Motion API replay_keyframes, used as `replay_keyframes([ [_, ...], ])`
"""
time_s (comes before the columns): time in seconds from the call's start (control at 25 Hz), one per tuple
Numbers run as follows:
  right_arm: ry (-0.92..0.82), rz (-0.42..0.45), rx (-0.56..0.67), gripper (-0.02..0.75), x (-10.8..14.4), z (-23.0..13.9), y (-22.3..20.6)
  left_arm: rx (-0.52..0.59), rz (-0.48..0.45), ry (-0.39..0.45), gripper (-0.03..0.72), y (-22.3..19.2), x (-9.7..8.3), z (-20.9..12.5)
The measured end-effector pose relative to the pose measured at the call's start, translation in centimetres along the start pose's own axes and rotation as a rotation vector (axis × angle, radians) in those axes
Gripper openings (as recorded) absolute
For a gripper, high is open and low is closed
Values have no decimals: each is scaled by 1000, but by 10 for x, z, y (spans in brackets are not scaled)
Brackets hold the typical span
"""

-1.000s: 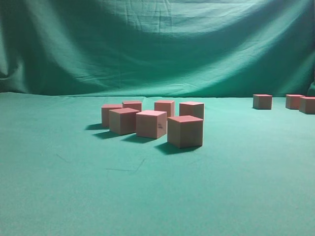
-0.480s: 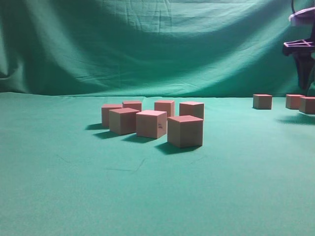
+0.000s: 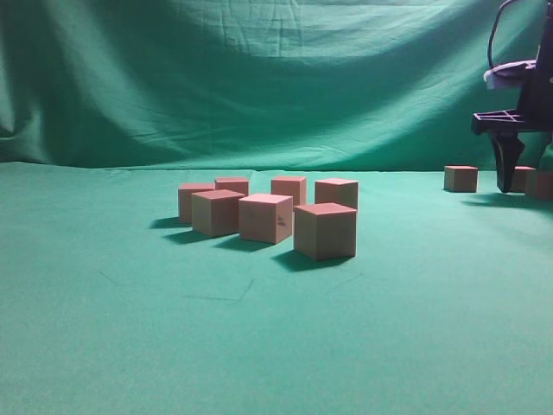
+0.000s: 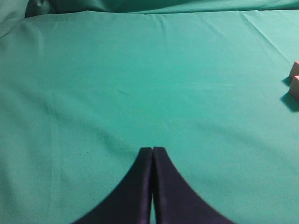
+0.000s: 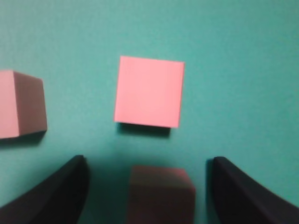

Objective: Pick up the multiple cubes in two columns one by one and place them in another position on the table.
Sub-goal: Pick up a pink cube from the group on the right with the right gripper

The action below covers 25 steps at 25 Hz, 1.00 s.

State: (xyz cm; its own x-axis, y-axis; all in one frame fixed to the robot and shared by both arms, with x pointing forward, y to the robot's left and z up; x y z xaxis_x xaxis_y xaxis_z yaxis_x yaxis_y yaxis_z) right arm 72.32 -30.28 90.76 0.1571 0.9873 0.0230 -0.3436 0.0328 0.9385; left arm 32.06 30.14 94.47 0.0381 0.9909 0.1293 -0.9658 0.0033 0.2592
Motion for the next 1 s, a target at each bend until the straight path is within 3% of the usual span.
replay_keyframes([
  [0.12,10,-2,12,536,0,-2,-2,0,0,0,0,0,0,0],
  [0.32,18,-11,26,271,-1,-3,-2,0,0,0,0,0,0,0],
  [0.36,18,-12,33,246,-1,-3,-2,0,0,0,0,0,0,0],
  [0.68,5,-11,102,255,-2,-10,24,0,0,0,0,0,0,0],
  [1.0,46,60,48,255,22,-13,114,0,0,0,0,0,0,0],
])
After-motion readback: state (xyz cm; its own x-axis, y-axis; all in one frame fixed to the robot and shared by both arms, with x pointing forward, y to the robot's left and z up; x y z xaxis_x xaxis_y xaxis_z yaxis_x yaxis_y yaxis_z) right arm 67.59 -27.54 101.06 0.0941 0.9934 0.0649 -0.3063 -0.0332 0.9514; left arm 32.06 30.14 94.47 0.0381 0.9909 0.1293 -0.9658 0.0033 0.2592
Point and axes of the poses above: a point on each arm's last joint axis where the gripper is mounted, y pointing back along that axis away from the gripper, x along the wrist's bending axis when the last joint is at zero, z = x × y, the point moved 3 cm from there along -y, pointing out along that axis toward the gripper, and after that the axes turned 6 degrees about -y, right-handed, at the moved point
